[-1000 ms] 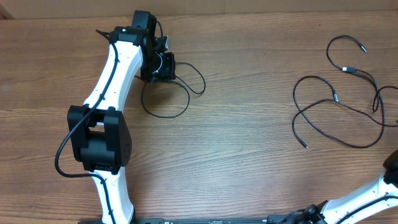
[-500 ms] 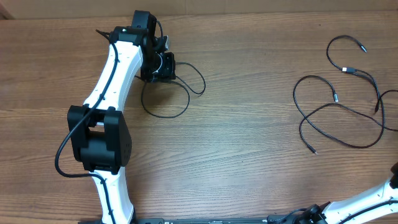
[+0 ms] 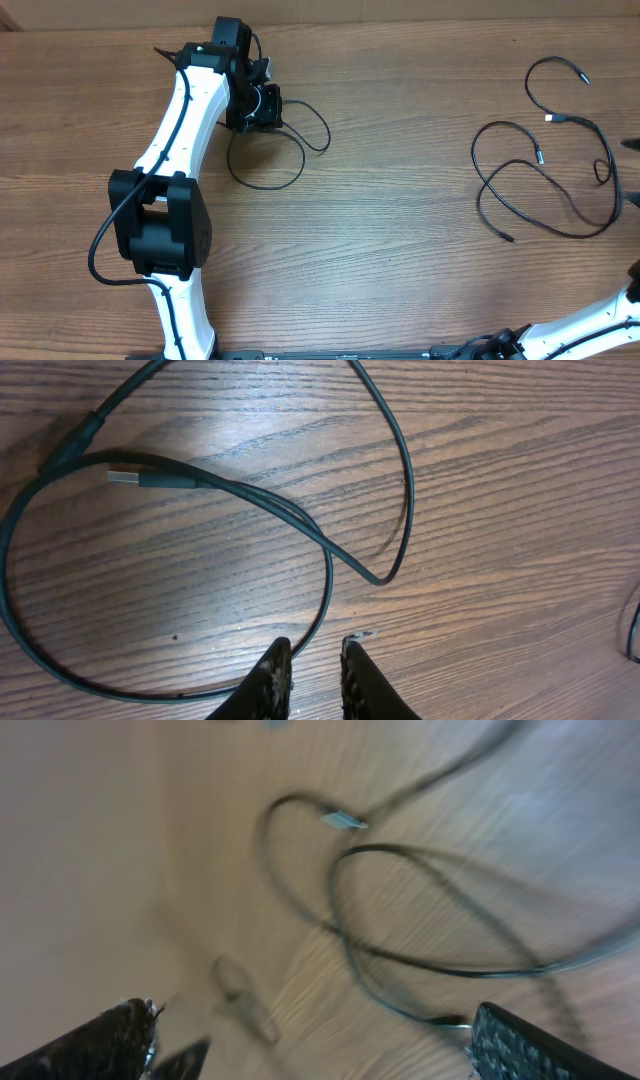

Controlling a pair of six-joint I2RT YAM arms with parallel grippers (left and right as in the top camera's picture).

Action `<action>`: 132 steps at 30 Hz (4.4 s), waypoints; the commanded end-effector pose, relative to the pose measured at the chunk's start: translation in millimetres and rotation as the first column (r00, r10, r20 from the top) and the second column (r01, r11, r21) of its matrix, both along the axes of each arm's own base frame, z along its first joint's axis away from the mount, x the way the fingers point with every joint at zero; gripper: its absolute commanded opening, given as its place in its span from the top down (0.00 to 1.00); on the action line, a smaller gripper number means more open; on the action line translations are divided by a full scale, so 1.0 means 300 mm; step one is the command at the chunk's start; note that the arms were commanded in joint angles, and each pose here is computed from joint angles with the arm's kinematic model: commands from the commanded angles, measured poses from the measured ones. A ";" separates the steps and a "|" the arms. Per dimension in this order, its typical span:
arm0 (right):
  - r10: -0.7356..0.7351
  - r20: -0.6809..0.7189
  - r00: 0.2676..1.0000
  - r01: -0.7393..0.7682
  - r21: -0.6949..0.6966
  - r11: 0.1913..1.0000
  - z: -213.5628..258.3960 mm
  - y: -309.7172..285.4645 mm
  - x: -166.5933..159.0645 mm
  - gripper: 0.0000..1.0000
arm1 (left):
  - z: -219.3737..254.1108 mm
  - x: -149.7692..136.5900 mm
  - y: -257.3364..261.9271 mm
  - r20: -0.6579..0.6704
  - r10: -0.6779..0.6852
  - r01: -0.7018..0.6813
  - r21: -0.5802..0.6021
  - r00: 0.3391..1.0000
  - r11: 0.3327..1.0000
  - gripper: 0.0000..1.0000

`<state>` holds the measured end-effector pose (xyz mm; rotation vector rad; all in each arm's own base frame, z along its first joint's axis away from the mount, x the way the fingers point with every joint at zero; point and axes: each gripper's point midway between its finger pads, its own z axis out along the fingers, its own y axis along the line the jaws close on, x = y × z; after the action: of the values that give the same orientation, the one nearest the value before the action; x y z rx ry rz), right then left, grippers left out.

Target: Untangle cables

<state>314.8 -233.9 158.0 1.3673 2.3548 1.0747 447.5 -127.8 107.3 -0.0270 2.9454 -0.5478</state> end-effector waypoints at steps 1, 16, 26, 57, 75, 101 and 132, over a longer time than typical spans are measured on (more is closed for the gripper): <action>0.138 0.431 0.892 -0.156 0.006 0.988 0.163 0.080 0.091 0.00 | -0.002 0.002 0.009 0.004 0.000 0.000 0.007 1.000 1.000 0.82; 0.377 0.400 0.835 -0.405 -0.017 0.914 0.146 0.352 0.175 0.00 | -0.006 0.006 0.022 0.010 0.006 -0.006 0.031 1.000 0.999 0.82; 0.599 0.388 0.701 -0.643 -0.021 0.766 0.139 0.703 0.243 0.00 | -0.005 0.014 0.021 0.020 0.006 -0.007 0.030 1.000 1.000 0.84; 0.510 -0.331 0.794 -0.606 -0.492 0.625 -0.172 1.316 0.338 0.00 | 0.000 0.105 0.071 0.084 0.244 -0.251 0.083 0.966 0.964 0.17; 0.577 -0.287 0.764 -0.643 -0.397 0.655 -0.534 1.406 0.228 0.00 | -0.099 0.080 -0.039 -0.005 0.346 -0.344 0.093 0.938 0.934 0.10; 0.585 -0.273 0.764 -0.644 -0.389 0.659 -0.556 1.412 0.221 0.00 | -0.227 0.100 -0.029 0.069 0.488 -0.493 0.153 0.870 0.857 0.40; 0.585 -0.272 0.764 -0.644 -0.390 0.659 -0.555 1.412 0.222 0.00 | -0.219 0.139 0.122 0.184 0.503 -0.535 0.264 0.845 0.802 0.67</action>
<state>399.7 192.3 15.4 0.4367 2.9289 0.4814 492.9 -92.7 49.9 -0.7368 2.6809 -0.0293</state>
